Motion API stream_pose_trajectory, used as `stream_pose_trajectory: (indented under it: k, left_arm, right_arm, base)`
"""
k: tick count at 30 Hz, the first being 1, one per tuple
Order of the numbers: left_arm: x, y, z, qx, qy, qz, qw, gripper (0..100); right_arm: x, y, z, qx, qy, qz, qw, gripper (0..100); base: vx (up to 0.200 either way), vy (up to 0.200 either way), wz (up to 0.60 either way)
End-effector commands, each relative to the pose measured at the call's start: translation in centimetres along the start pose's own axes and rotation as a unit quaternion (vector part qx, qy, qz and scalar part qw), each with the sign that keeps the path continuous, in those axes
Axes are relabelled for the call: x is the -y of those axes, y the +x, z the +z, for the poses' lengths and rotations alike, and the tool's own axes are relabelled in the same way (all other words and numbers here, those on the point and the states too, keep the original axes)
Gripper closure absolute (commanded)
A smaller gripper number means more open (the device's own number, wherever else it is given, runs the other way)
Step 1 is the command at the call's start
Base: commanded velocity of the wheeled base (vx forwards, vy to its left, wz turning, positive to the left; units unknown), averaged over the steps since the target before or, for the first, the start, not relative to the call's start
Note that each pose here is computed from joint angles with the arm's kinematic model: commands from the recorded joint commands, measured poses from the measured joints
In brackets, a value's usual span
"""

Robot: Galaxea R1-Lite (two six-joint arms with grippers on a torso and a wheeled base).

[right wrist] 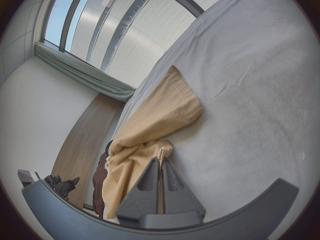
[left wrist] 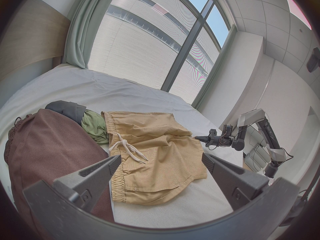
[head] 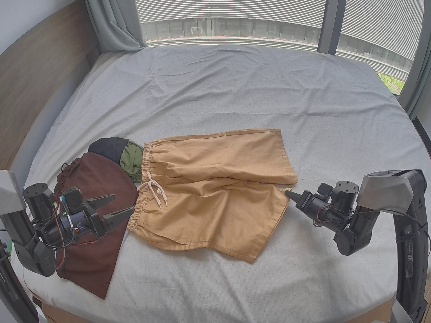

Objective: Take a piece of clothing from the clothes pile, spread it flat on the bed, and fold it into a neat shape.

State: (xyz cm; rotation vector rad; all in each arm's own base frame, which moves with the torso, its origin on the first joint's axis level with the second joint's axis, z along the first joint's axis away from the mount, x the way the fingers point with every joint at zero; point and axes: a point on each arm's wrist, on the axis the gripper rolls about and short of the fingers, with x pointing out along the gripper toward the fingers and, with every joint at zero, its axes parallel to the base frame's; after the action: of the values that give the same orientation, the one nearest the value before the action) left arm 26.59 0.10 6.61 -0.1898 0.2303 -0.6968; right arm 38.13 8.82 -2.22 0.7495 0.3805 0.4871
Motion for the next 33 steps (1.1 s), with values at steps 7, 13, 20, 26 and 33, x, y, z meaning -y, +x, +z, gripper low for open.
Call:
stream_pose_trajectory:
  k: [7, 13, 20, 26, 33]
  left_arm:
    - [0.0, 0.0, 0.0, 0.000, -0.001, -0.001, 1.0000, 0]
    - [0.0, 0.0, 0.0, 0.000, -0.001, 0.000, 1.0000, 0]
    - [0.0, 0.0, -0.1, -0.001, -0.004, -0.001, 1.0000, 0]
    - [-0.1, 0.1, 0.0, 0.001, -0.003, -0.001, 1.0000, 0]
    - [-0.2, 0.2, -0.1, -0.001, -0.004, -0.003, 1.0000, 0]
  right_arm:
    - [1.2, 0.1, 2.3, 0.039, -0.010, -0.003, 0.9992, 100]
    - [1.4, 0.7, 2.2, 0.040, -0.014, 0.001, 0.9991, 100]
    - [2.3, 2.1, 1.8, 0.057, -0.021, -0.005, 0.9981, 100]
    - [1.8, 2.3, 2.5, 0.073, -0.026, 0.000, 0.9970, 100]
    - [1.8, 2.3, 2.5, 0.076, -0.027, -0.004, 0.9967, 100]
  base:
    - [0.000, 0.000, 0.00]
    - [0.000, 0.000, 0.00]
    - [0.000, 0.000, 0.00]
    - [0.000, 0.000, 0.00]
    - [0.000, 0.000, 0.00]
